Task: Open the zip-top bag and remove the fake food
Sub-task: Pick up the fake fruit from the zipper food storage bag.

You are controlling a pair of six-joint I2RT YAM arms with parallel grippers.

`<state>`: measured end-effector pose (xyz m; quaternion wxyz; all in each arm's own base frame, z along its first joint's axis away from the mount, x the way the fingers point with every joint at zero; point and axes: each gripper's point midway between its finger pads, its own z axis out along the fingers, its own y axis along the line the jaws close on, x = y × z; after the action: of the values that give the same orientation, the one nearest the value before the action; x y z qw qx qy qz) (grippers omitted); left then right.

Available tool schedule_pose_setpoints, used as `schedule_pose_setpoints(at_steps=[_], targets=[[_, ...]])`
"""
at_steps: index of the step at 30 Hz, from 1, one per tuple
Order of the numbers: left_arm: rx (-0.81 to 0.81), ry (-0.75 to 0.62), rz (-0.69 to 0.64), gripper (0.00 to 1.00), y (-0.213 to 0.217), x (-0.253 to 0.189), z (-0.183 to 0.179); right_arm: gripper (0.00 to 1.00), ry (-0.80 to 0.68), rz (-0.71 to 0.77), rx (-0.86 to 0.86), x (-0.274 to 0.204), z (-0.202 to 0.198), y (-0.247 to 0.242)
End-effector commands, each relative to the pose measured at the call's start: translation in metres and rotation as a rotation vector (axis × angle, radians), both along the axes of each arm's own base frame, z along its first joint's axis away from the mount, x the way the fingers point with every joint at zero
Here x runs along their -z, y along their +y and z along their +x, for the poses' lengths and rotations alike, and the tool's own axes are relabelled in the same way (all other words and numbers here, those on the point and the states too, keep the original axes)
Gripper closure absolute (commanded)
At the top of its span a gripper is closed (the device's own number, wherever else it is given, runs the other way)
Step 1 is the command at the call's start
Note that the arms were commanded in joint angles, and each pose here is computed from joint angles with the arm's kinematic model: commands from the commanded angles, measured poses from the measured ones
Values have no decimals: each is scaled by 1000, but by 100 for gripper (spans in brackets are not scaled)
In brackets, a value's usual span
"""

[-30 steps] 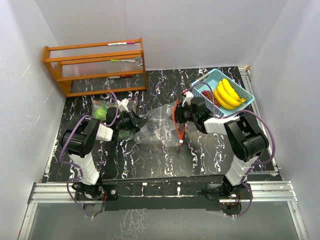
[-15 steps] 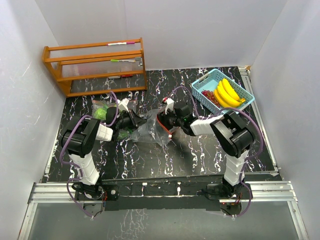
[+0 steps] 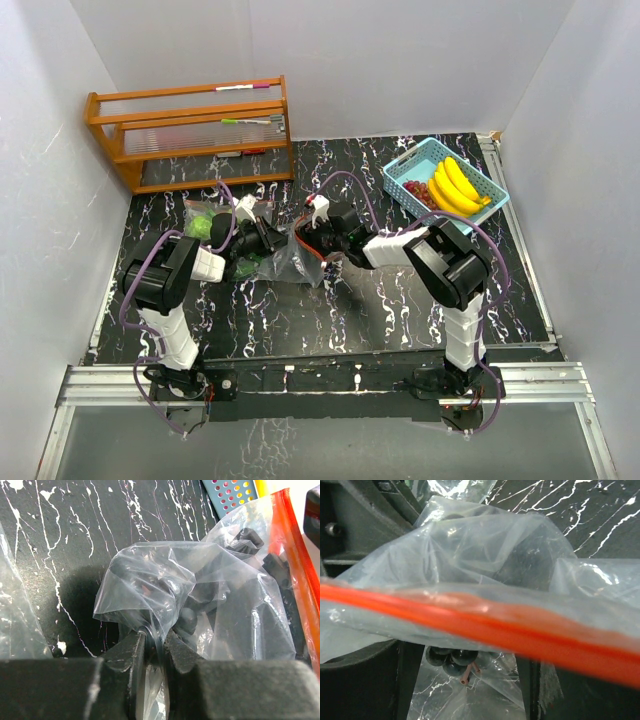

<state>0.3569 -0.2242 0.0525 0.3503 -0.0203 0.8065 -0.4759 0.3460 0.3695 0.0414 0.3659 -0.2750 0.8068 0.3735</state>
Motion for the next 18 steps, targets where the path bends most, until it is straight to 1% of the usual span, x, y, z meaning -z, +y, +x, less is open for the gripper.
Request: schedule_pose_setpoints(at_steps=[1, 3, 5, 7, 8, 9, 10, 15, 16, 18], targets=[[54, -36, -22, 85, -10, -17, -6, 32, 7, -101, 55, 24, 3, -8], [56, -44, -27, 75, -10, -21, -6, 43, -3, -107, 75, 22, 6, -10], [53, -51, -25, 66, -10, -24, -6, 57, -9, -106, 87, 18, 8, -11], [46, -58, -17, 57, -8, -26, -5, 67, -14, -102, 93, 15, 9, -11], [42, -60, -9, 51, -7, -27, -5, 70, -18, -100, 97, 13, 10, -11], [38, -64, -1, 42, -7, -29, -4, 72, -20, -99, 104, 11, 11, -12], [34, -64, 8, 38, -5, -29, -4, 74, -22, -99, 113, 10, 12, -13], [23, -81, 33, 35, -2, -36, -3, 76, -31, -94, 154, 2, 17, -20], [22, -89, 36, 33, -2, -38, -2, 76, -30, -94, 166, 1, 18, -23], [38, -99, 52, 23, -2, -40, -4, 78, -29, -87, 185, -3, 21, -29]])
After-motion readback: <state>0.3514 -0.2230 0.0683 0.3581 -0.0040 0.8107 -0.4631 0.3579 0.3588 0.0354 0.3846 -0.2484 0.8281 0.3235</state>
